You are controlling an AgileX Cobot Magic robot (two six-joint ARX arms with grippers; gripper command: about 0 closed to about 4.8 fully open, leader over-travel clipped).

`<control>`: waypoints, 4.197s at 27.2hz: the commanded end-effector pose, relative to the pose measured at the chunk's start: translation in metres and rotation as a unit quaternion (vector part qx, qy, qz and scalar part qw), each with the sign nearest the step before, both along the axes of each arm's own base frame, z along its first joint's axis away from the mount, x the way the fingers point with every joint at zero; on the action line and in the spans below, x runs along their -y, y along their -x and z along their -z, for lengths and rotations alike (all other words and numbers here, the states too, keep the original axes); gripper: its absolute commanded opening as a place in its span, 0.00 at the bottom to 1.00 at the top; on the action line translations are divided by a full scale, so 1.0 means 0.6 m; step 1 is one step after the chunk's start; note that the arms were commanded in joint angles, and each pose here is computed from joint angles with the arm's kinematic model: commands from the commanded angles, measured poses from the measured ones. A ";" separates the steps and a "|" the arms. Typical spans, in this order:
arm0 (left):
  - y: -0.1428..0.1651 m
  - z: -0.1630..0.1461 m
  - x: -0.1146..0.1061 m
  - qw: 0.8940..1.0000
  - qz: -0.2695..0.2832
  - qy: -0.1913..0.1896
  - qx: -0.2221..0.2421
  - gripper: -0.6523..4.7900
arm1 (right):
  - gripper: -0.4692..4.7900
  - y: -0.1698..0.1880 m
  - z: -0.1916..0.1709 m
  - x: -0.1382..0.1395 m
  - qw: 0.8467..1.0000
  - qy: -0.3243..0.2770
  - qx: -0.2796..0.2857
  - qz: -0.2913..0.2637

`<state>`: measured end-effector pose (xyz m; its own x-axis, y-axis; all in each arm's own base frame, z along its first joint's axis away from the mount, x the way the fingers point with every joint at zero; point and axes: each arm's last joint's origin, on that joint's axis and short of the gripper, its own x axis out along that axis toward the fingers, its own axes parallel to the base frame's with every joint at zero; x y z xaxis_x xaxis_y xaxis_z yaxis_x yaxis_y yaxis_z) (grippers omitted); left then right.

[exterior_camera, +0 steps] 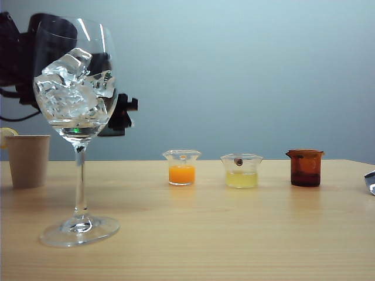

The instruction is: Pick up the first measuring cup from the left, pour the coconut rum inside into the goblet, and finally put the measuring cup back in its original place.

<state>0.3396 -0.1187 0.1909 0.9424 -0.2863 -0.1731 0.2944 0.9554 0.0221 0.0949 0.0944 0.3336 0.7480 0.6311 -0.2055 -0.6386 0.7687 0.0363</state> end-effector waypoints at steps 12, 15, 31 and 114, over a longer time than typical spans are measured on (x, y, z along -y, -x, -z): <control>0.056 -0.109 -0.021 1.000 0.002 -0.003 0.017 0.22 | 0.08 0.000 -0.006 0.000 1.000 -0.010 0.011 -0.002; 0.084 -0.144 -0.030 1.000 0.007 -0.012 0.026 0.22 | 0.08 0.000 -0.006 0.000 1.000 -0.010 0.011 -0.002; 0.216 -0.234 -0.073 0.997 0.055 -0.045 0.021 0.22 | 0.08 0.000 -0.010 -0.001 1.000 -0.019 0.018 -0.009; 0.347 -0.240 -0.082 0.981 0.134 -0.136 -0.028 0.14 | 0.08 0.001 -0.011 -0.002 0.999 -0.022 0.021 -0.019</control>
